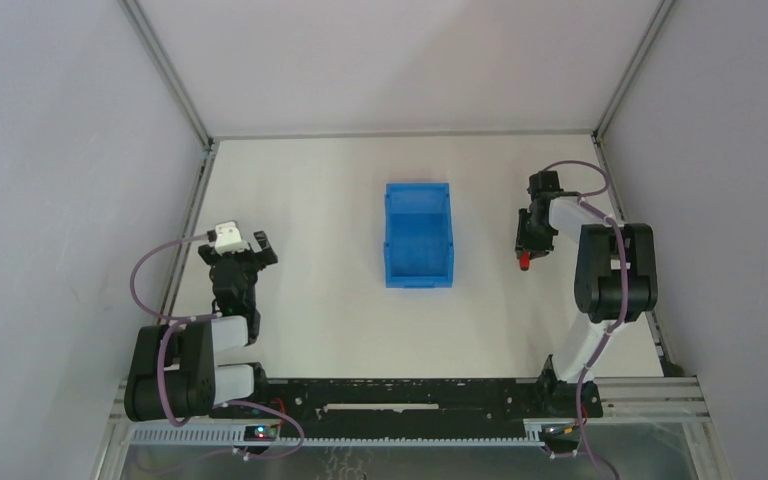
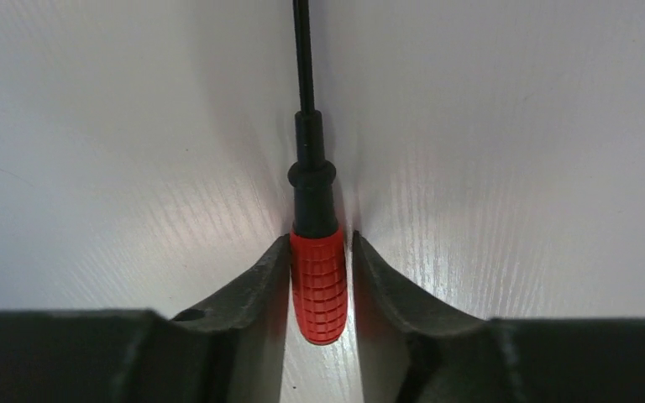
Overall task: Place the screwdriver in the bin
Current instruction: Pick up the screwdriver from the center of the board, then place the screwdriver in the bin.
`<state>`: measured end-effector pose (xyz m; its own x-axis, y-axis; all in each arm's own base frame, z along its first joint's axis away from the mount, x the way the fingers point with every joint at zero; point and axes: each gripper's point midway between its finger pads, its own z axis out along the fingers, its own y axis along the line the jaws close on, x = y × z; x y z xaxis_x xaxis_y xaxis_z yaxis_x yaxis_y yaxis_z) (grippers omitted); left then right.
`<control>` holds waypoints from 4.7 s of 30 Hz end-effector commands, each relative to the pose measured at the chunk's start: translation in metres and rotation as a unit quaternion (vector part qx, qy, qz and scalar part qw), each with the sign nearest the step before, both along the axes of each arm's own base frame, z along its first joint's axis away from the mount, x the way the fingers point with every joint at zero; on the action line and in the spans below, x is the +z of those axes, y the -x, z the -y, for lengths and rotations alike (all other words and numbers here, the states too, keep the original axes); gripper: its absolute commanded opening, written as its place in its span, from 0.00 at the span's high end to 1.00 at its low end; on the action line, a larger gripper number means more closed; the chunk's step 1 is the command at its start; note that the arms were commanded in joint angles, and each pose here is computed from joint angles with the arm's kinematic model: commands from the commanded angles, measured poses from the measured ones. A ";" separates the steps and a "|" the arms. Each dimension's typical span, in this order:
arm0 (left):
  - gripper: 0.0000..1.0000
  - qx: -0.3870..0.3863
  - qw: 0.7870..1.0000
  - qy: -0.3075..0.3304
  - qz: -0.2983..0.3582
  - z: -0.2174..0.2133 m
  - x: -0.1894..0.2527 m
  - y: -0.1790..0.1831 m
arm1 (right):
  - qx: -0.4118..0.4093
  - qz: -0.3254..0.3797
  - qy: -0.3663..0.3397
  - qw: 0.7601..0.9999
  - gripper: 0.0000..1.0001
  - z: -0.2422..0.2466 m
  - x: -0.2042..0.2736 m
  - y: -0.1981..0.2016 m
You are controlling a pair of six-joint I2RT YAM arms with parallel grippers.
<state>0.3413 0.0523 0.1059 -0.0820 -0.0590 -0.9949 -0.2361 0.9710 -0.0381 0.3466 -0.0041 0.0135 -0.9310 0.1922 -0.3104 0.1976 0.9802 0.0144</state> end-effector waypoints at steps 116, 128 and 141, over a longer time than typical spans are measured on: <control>0.00 0.000 0.999 -0.011 0.042 -0.001 0.029 -0.012 | 0.144 0.088 -0.024 0.985 0.89 -0.283 0.104 -0.007; 0.00 0.000 0.999 -0.012 0.042 -0.001 0.030 -0.012 | 0.112 0.066 -0.005 0.992 0.82 -0.285 0.052 -0.010; 0.00 0.000 0.999 -0.012 0.042 -0.001 0.030 -0.012 | 0.101 0.058 0.012 0.993 0.59 -0.282 0.035 -0.010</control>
